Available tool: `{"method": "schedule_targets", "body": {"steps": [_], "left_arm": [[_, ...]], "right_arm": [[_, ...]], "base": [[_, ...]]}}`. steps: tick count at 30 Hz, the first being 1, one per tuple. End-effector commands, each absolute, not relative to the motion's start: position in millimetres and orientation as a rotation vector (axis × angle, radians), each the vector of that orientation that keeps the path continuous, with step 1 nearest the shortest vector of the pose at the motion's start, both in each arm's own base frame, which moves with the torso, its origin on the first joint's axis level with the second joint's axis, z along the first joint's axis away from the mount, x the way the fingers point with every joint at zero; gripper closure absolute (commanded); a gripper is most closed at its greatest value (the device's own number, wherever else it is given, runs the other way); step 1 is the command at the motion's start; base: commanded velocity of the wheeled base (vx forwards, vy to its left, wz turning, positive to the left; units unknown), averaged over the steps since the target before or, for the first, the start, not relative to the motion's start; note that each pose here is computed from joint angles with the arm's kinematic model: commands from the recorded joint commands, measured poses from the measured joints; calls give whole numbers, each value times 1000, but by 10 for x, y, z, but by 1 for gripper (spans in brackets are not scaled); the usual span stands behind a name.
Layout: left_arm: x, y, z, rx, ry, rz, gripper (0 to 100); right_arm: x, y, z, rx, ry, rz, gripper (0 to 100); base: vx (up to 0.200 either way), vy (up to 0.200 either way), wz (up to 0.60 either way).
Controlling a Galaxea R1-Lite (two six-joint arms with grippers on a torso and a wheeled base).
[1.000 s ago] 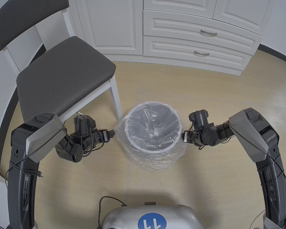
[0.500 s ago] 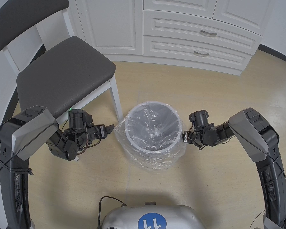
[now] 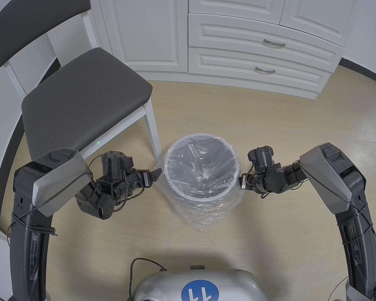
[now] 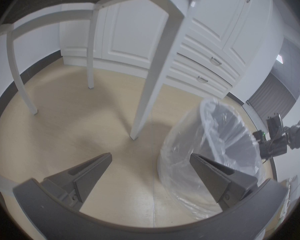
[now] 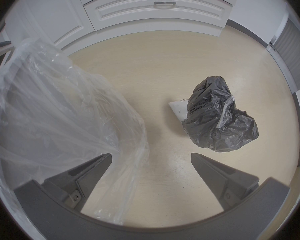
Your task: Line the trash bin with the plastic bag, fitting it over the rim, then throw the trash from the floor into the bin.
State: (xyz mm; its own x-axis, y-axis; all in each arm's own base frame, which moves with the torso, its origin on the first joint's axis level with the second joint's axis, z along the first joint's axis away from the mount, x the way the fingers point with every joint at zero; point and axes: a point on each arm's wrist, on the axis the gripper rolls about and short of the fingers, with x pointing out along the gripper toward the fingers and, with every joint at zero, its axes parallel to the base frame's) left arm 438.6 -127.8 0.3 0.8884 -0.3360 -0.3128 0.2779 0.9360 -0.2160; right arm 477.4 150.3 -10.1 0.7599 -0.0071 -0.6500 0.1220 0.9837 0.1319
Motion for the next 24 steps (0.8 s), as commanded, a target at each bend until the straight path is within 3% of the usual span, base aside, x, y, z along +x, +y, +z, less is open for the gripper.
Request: {"method": "schedule_targets", "body": {"steps": [1, 15, 24], "left_arm": [[4414, -1379, -485, -158, 432, -328, 0], [4636, -1500, -845, -228, 452, -277, 0], [4708, -1492, -777, -218, 451, -210, 0]], "right_arm": [[4780, 1513, -198, 165, 717, -71, 0], [4772, 1551, -335, 155, 738, -68, 0], [4767, 1550, -378, 145, 746, -67, 0]], "base": [[0, 0, 0], [0, 0, 0], [0, 0, 0]]}}
